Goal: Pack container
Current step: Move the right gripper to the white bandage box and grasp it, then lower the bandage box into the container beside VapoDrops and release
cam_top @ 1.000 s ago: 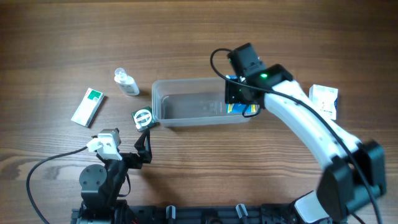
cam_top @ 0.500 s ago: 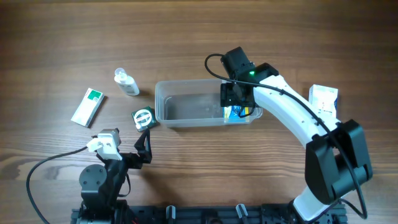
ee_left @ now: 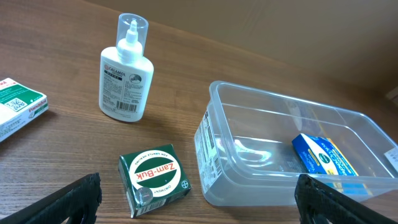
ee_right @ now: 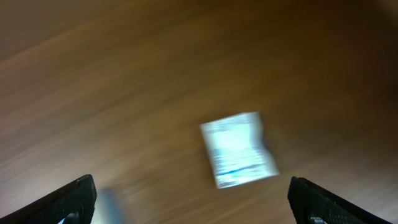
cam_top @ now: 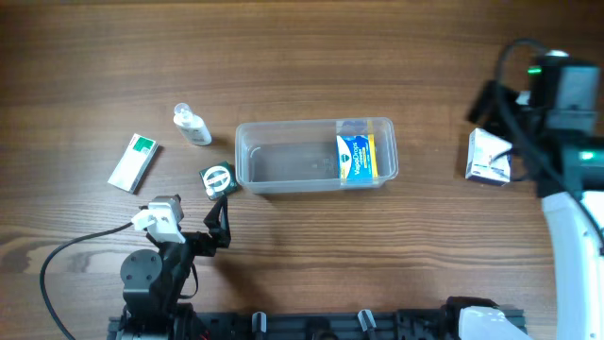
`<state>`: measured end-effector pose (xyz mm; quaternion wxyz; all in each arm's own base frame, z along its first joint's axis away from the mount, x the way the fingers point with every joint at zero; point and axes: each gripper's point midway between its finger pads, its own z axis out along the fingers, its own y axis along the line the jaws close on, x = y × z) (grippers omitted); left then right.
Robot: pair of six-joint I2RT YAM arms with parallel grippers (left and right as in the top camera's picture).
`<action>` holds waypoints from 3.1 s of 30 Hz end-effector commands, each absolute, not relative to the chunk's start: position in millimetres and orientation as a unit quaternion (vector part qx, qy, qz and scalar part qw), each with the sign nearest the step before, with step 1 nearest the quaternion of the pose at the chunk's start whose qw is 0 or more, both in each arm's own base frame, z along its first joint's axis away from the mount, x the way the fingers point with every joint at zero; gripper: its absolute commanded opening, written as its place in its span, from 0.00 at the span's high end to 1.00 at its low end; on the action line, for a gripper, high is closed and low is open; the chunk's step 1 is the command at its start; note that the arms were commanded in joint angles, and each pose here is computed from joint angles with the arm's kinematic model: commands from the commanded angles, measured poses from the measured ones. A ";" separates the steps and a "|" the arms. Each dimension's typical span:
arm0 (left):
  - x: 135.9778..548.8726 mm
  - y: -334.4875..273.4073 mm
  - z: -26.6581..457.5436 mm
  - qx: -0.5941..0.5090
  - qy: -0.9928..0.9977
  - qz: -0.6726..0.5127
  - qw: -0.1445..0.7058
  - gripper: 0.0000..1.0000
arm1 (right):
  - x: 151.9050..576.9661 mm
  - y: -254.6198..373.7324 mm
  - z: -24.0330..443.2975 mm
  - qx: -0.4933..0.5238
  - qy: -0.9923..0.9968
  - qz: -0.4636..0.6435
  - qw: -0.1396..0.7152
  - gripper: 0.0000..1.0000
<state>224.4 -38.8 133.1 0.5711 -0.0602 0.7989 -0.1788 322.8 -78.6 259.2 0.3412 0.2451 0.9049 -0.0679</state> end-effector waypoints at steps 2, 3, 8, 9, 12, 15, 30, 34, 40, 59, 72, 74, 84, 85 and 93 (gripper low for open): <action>224.3 -39.0 134.8 -0.054 0.796 -0.178 0.576 0.00 | 313.7 -140.2 193.5 0.289 0.916 -0.105 0.258 0.00; 224.3 -38.9 134.7 -0.054 0.796 -0.178 0.576 0.00 | 314.0 -146.5 182.0 0.296 0.917 -0.107 0.244 0.00; 224.3 -38.9 134.8 -0.054 0.796 -0.178 0.576 0.00 | 340.5 -137.1 115.1 0.206 0.961 -0.054 0.175 0.00; 224.3 -38.9 134.8 -0.054 0.796 -0.178 0.576 0.00 | 342.1 -138.8 99.8 0.205 0.965 -0.054 0.156 0.00; 224.3 -38.9 134.7 -0.054 0.796 -0.178 0.576 0.00 | 346.0 -139.5 56.6 0.188 0.975 -0.047 0.110 0.00; 224.3 -38.9 134.7 -0.054 0.796 -0.178 0.576 0.00 | 343.6 -133.3 23.0 0.178 0.981 -0.026 0.070 0.01; 224.3 -38.9 134.8 -0.054 0.796 -0.178 0.576 0.00 | 357.7 -108.8 87.6 0.222 0.970 0.014 0.097 0.31; 224.3 -38.9 134.8 -0.054 0.796 -0.178 0.576 0.00 | 358.3 -51.1 158.3 0.158 0.972 0.031 0.170 0.32; 224.3 -38.9 134.7 -0.054 0.796 -0.178 0.576 0.00 | 327.4 99.4 228.1 0.016 0.963 0.072 0.259 0.34; 224.3 -38.9 134.8 -0.054 0.796 -0.178 0.576 0.00 | 323.7 235.1 44.0 0.006 0.993 0.013 0.113 0.30; 224.3 -38.9 134.8 -0.054 0.796 -0.178 0.576 0.00 | 338.4 227.2 79.5 -0.087 0.981 -0.013 0.173 0.21; 224.3 -38.9 134.8 -0.054 0.796 -0.178 0.576 0.00 | 341.0 228.1 123.6 -0.085 0.972 0.015 0.217 0.20; 224.3 -38.9 134.8 -0.054 0.796 -0.178 0.576 0.00 | 320.3 157.0 311.5 -0.014 0.899 0.137 0.416 0.38; 224.3 -38.9 134.8 -0.054 0.796 -0.178 0.576 0.00 | 318.3 162.9 305.7 -0.022 0.902 0.148 0.404 0.55; 224.3 -38.9 134.8 -0.054 0.796 -0.178 0.576 0.00 | 328.8 224.4 106.2 -0.032 0.978 0.160 0.128 0.96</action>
